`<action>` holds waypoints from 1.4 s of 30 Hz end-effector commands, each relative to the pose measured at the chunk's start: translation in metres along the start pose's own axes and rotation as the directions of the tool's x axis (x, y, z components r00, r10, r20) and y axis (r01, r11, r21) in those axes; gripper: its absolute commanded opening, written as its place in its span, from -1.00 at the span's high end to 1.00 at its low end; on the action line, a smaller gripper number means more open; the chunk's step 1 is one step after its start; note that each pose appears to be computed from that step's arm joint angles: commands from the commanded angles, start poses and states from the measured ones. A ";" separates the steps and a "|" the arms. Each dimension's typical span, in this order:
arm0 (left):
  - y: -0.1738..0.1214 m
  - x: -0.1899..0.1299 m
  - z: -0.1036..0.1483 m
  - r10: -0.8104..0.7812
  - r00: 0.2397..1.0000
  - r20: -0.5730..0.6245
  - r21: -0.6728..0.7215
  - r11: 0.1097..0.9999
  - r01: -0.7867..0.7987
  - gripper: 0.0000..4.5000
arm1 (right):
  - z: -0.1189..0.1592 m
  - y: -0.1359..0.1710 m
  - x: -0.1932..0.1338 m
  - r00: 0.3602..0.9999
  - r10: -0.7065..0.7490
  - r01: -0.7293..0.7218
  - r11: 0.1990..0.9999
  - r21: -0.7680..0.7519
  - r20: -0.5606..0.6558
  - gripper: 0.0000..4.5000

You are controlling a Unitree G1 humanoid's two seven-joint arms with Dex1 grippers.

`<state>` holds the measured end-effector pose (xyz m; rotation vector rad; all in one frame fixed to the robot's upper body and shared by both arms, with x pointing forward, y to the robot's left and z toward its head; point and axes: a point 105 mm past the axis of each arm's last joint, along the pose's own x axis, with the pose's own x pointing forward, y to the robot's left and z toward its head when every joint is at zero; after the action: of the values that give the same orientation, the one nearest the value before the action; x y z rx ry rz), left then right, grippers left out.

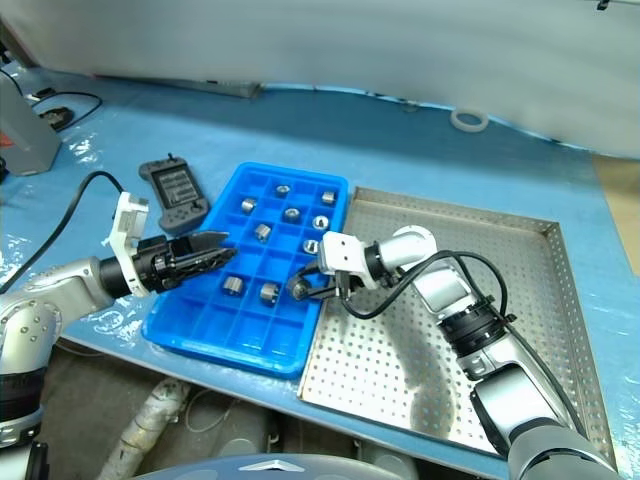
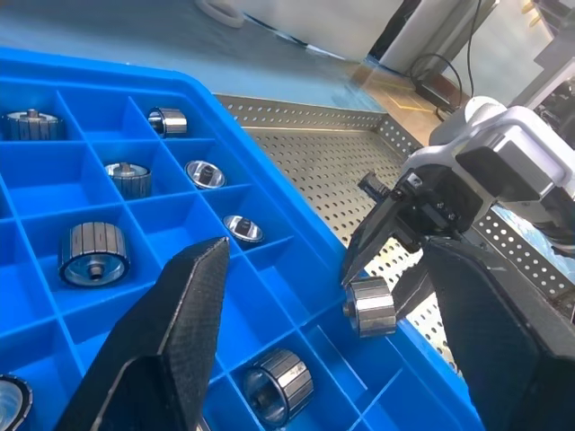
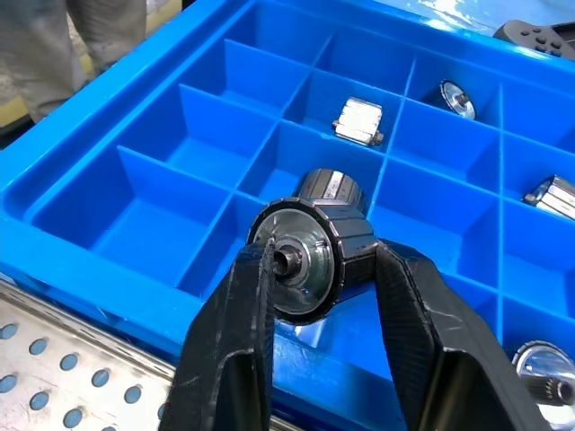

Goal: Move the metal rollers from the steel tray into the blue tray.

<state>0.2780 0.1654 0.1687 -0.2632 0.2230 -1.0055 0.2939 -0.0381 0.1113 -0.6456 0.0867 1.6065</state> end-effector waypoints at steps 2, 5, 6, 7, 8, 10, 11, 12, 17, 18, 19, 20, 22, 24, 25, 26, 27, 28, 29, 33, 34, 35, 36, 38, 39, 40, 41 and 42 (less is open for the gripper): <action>-0.004 0.004 0.007 -0.016 1.000 0.022 0.030 0.999 0.015 -0.63 | 0.006 -0.002 -0.001 1.000 -0.014 0.014 1.000 -0.004 0.015 -0.44; -0.004 0.005 0.008 -0.018 1.000 0.025 0.033 0.999 0.017 -0.63 | 0.007 -0.006 -0.004 0.999 -0.042 0.042 0.999 -0.023 -0.003 -0.44; -0.004 0.006 0.008 -0.021 0.999 0.027 0.035 0.999 0.020 -0.63 | 0.008 -0.009 -0.005 0.998 -0.055 0.054 0.998 -0.034 -0.008 -0.44; -0.004 0.006 0.009 -0.022 0.999 0.028 0.035 0.999 0.021 -0.63 | 0.008 -0.010 -0.006 0.998 -0.063 0.063 0.997 -0.039 -0.012 -0.44; -0.005 0.007 0.010 -0.025 0.999 0.032 0.037 0.999 0.023 -0.63 | 0.008 -0.012 -0.008 0.997 -0.075 0.074 0.996 -0.043 -0.013 -0.44; -0.004 0.009 0.013 -0.026 0.998 0.050 0.038 0.999 0.024 -0.63 | 0.011 -0.019 -0.014 0.993 -0.121 0.120 0.992 -0.044 -0.001 -0.44; 0.000 0.012 0.018 -0.006 0.997 0.081 0.045 0.999 0.002 -0.63 | 0.014 -0.029 -0.020 0.984 -0.180 0.180 0.983 -0.046 0.010 -0.44; 0.008 0.016 0.023 0.032 0.992 0.118 0.052 0.998 -0.038 -0.63 | 0.017 -0.039 -0.027 0.969 -0.248 0.249 0.967 -0.051 0.024 -0.44; 0.045 0.033 0.047 0.192 0.941 0.279 0.022 0.978 -0.206 -0.63 | 0.026 -0.092 -0.066 0.792 -0.603 0.606 0.796 0.000 0.094 -0.44; 0.048 0.038 0.049 0.200 0.935 0.292 0.019 0.977 -0.215 -0.63 | 0.027 -0.098 -0.072 0.752 -0.651 0.653 0.757 0.018 0.104 -0.44; 0.050 0.045 0.051 0.202 0.929 0.309 0.017 0.976 -0.218 -0.63 | 0.027 -0.105 -0.078 0.695 -0.710 0.712 0.701 0.025 0.111 -0.44; 0.052 0.053 0.053 0.202 0.925 0.323 0.017 0.976 -0.219 -0.63 | 0.028 -0.111 -0.084 0.641 -0.758 0.760 0.649 0.041 0.117 -0.44; 0.058 0.065 0.056 0.216 0.916 0.339 0.024 0.971 -0.238 -0.63 | 0.030 -0.119 -0.090 0.563 -0.816 0.814 0.575 0.084 0.131 -0.44; 0.064 0.074 0.058 0.229 0.904 0.360 0.007 0.969 -0.248 -0.63 | 0.030 -0.123 -0.096 0.490 -0.862 0.861 0.502 0.084 0.131 -0.44; 0.066 0.080 0.060 0.231 0.899 0.371 0.003 0.968 -0.250 -0.63 | 0.031 -0.125 -0.099 0.451 -0.883 0.879 0.465 0.108 0.132 -0.44; 0.066 0.085 0.061 0.224 0.897 0.382 -0.004 0.971 -0.240 -0.63 | 0.031 -0.126 -0.101 0.423 -0.896 0.890 0.439 0.127 0.132 -0.44; 0.065 0.090 0.063 0.212 0.895 0.393 -0.006 0.973 -0.229 -0.63 | 0.032 -0.126 -0.102 0.405 -0.905 0.895 0.422 0.144 0.130 -0.44; 0.064 0.094 0.066 0.206 0.891 0.406 -0.010 0.975 -0.221 -0.63 | 0.031 -0.124 -0.103 0.390 -0.912 0.899 0.406 0.161 0.125 -0.44; 0.064 0.097 0.067 0.203 0.887 0.415 -0.015 0.976 -0.216 -0.63 | 0.030 -0.122 -0.103 0.385 -0.915 0.898 0.401 0.182 0.117 -0.44; 0.057 0.109 0.068 0.182 0.879 0.440 -0.051 0.983 -0.178 -0.63 | 0.021 -0.102 -0.106 0.355 -0.932 0.899 0.363 0.247 0.076 -0.44; 0.052 0.112 0.067 0.164 0.882 0.441 -0.055 0.986 -0.155 -0.63 | 0.019 -0.100 -0.111 0.313 -0.948 0.915 0.316 0.252 0.056 -0.44; 0.049 0.115 0.066 0.148 0.886 0.440 -0.057 0.989 -0.137 -0.63 | 0.016 -0.098 -0.116 0.273 -0.961 0.928 0.273 0.255 0.035 -0.44; 0.045 0.118 0.064 0.138 0.889 0.437 -0.058 0.990 -0.125 -0.63 | 0.015 -0.095 -0.120 0.235 -0.972 0.938 0.232 0.258 0.021 -0.44; 0.043 0.124 0.061 0.133 0.893 0.430 -0.065 0.991 -0.116 -0.63 | 0.014 -0.092 -0.124 0.182 -0.983 0.953 0.178 0.245 0.004 -0.44; 0.042 0.127 0.060 0.132 0.895 0.425 -0.067 0.991 -0.114 -0.63 | 0.014 -0.091 -0.126 0.151 -0.989 0.961 0.146 0.236 -0.001 -0.44; 0.041 0.129 0.059 0.130 0.897 0.422 -0.067 0.991 -0.112 -0.63 | 0.014 -0.092 -0.130 0.111 -0.994 0.968 0.106 0.229 -0.008 -0.44; 0.041 0.133 0.061 0.136 0.893 0.428 -0.076 0.990 -0.115 -0.63 | 0.014 -0.095 -0.137 0.049 -0.999 0.976 0.044 0.215 -0.017 -0.44; 0.043 0.135 0.067 0.154 0.879 0.452 -0.109 0.987 -0.117 -0.63 | 0.015 -0.098 -0.142 0.001 -1.000 0.981 -0.002 0.192 -0.018 -0.44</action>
<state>0.3999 0.0824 0.1871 -0.5313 -0.0805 -0.7670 0.3807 -0.1331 0.1965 -0.2529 -0.2435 0.2087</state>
